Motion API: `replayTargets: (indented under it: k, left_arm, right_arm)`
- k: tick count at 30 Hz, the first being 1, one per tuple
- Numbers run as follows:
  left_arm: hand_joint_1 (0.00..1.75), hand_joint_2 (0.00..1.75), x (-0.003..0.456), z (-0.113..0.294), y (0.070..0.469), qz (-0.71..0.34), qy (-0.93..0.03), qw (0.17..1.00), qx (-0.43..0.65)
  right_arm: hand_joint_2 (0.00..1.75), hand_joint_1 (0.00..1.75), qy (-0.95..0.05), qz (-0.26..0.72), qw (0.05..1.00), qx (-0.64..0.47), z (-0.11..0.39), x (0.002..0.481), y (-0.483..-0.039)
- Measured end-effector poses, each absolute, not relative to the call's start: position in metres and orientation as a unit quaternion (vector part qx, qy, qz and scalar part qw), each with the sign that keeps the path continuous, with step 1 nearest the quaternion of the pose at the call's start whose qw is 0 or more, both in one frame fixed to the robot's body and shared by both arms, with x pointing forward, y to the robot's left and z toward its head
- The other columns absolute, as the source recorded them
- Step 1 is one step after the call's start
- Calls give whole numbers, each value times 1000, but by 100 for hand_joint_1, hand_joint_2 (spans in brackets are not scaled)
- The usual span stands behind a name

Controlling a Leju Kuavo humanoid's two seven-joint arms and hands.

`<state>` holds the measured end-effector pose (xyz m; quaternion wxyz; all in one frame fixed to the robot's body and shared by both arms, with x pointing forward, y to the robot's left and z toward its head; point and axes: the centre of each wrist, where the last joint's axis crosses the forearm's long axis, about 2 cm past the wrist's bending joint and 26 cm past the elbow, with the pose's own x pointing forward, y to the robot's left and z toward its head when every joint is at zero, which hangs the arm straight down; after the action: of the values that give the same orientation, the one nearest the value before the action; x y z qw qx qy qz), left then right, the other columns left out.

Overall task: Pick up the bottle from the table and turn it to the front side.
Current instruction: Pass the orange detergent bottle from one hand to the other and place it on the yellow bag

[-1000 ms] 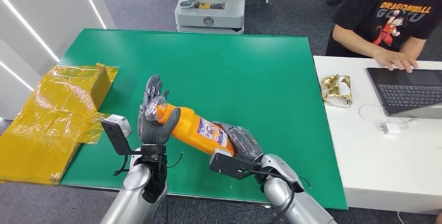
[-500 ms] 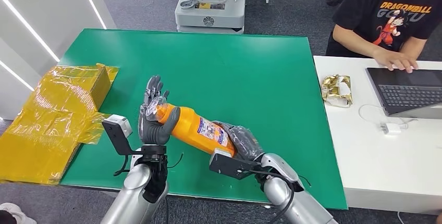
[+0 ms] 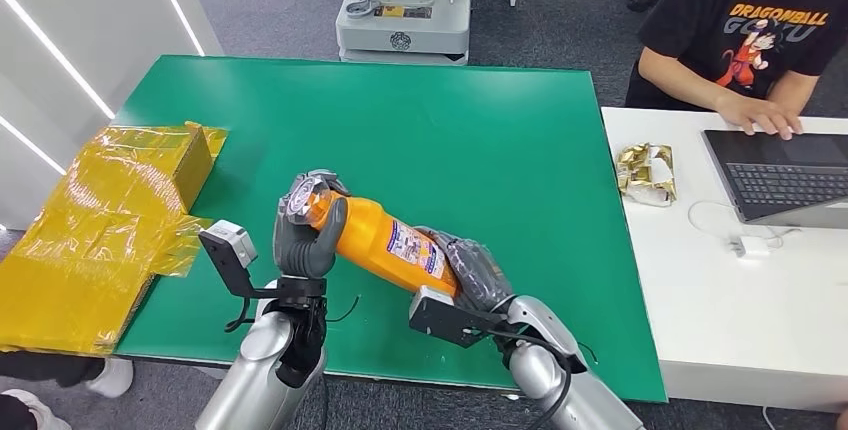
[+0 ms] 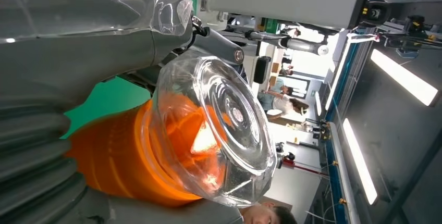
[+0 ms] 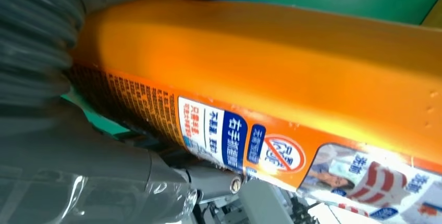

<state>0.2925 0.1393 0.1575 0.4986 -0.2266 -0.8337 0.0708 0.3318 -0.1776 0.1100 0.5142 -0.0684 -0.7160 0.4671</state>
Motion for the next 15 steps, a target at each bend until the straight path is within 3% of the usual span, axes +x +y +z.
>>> replayTargets:
  k: [5,9,15]
  left_arm:
    - [175,175,293,158,139,70,-835,496,-227]
    - [175,175,293,158,139,66,-836,494,-230]
    - [175,175,292,154,139,58,-833,502,-228]
  right_arm:
    - [175,172,-717,467,514,-66,109,331,-177]
    - [175,5,-718,466,514,-64,108,330,-177]
    - [175,0,-736,455,498,-53,111,327,-168]
